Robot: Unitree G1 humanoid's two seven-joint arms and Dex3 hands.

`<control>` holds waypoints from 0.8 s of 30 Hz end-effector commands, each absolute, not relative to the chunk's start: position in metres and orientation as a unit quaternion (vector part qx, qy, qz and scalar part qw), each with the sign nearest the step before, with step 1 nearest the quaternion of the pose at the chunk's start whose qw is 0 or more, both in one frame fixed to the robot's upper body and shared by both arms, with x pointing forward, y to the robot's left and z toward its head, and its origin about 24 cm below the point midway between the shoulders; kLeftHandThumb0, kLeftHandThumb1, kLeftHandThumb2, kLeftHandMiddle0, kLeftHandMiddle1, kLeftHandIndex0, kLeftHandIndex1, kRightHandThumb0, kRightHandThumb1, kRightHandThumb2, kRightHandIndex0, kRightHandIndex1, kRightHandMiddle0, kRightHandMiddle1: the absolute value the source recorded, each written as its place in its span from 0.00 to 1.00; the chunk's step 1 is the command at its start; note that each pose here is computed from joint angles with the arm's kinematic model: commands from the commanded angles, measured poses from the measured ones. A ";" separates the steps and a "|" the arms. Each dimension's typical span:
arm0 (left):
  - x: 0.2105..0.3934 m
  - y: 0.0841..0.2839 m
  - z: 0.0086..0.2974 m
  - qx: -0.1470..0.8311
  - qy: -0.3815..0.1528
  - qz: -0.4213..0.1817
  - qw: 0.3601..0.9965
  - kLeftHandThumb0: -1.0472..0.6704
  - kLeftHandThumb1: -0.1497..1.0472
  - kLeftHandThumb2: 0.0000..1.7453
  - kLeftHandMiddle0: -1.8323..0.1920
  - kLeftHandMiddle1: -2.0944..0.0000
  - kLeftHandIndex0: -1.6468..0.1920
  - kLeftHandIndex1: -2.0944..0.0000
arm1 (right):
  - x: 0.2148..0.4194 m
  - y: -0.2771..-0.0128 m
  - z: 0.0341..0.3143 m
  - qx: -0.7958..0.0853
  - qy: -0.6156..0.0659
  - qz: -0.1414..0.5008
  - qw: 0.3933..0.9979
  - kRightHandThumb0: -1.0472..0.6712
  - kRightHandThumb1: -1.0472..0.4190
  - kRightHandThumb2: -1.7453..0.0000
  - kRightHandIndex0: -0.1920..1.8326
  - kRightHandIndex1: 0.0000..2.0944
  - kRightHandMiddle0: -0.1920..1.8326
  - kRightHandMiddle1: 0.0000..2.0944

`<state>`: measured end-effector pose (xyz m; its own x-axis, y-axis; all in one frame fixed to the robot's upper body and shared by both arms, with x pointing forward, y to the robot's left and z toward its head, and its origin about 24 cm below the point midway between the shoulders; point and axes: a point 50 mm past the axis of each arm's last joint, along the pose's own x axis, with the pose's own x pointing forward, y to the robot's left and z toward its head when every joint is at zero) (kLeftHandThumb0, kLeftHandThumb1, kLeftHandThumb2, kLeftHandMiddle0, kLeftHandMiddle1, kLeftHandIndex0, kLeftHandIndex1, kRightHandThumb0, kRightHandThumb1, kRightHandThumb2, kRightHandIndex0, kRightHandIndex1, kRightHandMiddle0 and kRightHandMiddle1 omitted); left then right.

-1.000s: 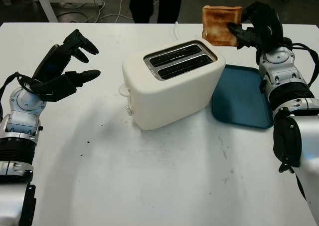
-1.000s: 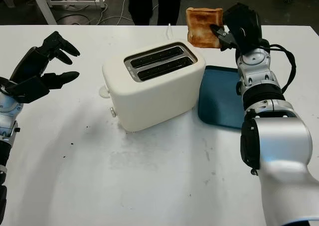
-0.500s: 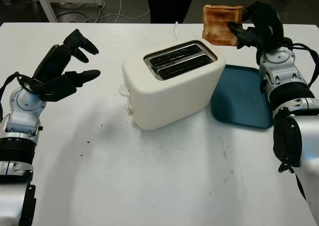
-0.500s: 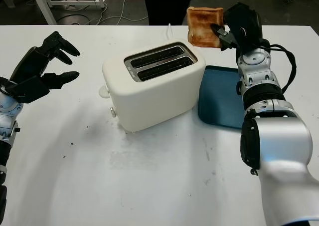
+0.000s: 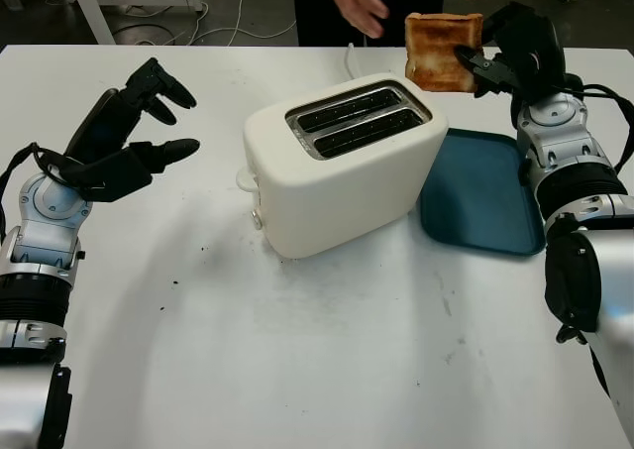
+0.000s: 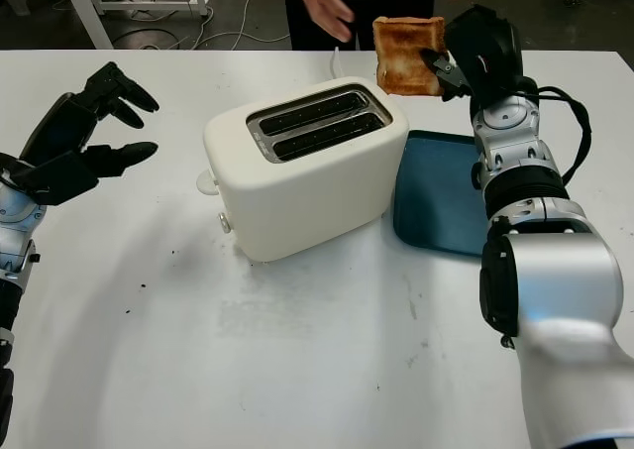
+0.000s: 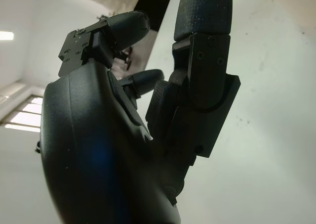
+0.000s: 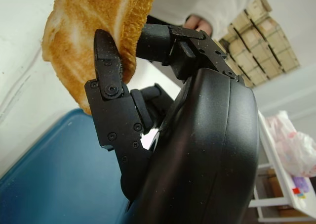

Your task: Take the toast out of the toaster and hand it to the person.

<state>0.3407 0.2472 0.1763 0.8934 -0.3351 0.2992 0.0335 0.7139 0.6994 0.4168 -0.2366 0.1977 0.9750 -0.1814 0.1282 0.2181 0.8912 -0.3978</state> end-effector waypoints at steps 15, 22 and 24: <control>0.339 0.249 0.177 0.365 -0.211 -0.100 0.901 0.00 0.89 0.20 0.91 0.17 0.90 0.24 | 0.417 -0.238 0.203 -0.204 -0.055 -0.102 0.972 0.45 0.09 0.82 0.58 0.83 0.40 0.83; 0.339 0.249 0.177 0.368 -0.214 -0.101 0.899 0.00 0.89 0.20 0.91 0.17 0.90 0.24 | 0.417 -0.238 0.203 -0.200 -0.052 -0.106 0.973 0.45 0.09 0.83 0.57 0.83 0.37 0.83; 0.339 0.249 0.177 0.364 -0.212 -0.102 0.901 0.00 0.89 0.19 0.91 0.18 0.90 0.24 | 0.417 -0.238 0.202 -0.199 -0.051 -0.105 0.973 0.45 0.09 0.83 0.57 0.83 0.36 0.83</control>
